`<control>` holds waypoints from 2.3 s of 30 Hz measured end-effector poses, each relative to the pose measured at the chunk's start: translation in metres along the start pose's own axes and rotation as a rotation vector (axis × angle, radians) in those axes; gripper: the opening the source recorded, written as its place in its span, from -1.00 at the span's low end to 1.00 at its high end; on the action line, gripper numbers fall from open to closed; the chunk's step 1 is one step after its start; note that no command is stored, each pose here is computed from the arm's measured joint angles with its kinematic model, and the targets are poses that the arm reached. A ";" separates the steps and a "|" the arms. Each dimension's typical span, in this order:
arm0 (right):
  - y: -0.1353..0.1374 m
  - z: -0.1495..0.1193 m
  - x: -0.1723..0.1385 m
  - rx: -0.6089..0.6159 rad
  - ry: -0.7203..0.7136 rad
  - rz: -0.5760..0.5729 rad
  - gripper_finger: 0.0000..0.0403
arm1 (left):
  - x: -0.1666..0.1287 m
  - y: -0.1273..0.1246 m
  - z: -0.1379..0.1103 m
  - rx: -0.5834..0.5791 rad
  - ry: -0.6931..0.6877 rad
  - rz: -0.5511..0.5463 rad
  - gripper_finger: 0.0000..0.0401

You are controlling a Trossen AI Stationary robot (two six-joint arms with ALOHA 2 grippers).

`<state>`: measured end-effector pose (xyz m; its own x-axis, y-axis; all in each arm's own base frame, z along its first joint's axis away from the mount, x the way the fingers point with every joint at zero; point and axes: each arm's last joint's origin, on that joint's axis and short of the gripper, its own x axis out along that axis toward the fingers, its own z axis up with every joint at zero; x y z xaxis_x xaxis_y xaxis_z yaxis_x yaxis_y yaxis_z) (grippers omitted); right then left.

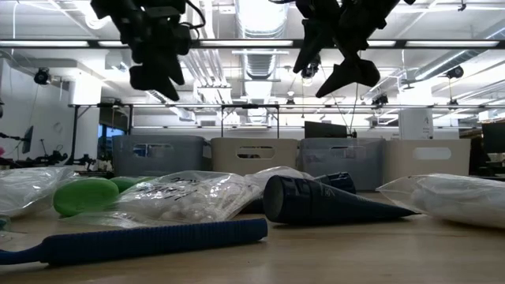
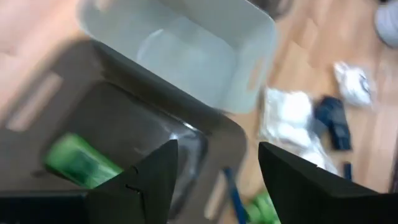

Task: Pick & Place Travel size toiletries
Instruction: Put the top razor into the white bin

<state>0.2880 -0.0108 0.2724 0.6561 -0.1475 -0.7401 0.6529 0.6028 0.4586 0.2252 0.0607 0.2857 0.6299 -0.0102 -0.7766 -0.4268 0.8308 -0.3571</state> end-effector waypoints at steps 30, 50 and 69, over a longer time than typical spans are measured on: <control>-0.002 -0.071 0.007 -0.019 0.209 -0.087 0.64 | 0.045 -0.058 -0.117 -0.201 0.285 0.091 0.13; 0.001 -0.157 -0.002 0.147 0.338 -0.103 0.65 | 0.051 -0.055 -0.137 -0.187 0.307 0.138 0.13; 0.002 -0.173 0.034 0.383 0.274 -0.154 0.46 | 0.081 -0.054 -0.143 -0.030 0.156 0.059 0.13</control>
<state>0.2462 0.1213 0.1631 0.4514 0.0302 -0.8918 0.8601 0.2515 0.4439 0.2066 -0.0646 0.1684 0.4959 -0.0500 -0.8669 -0.4806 0.8157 -0.3220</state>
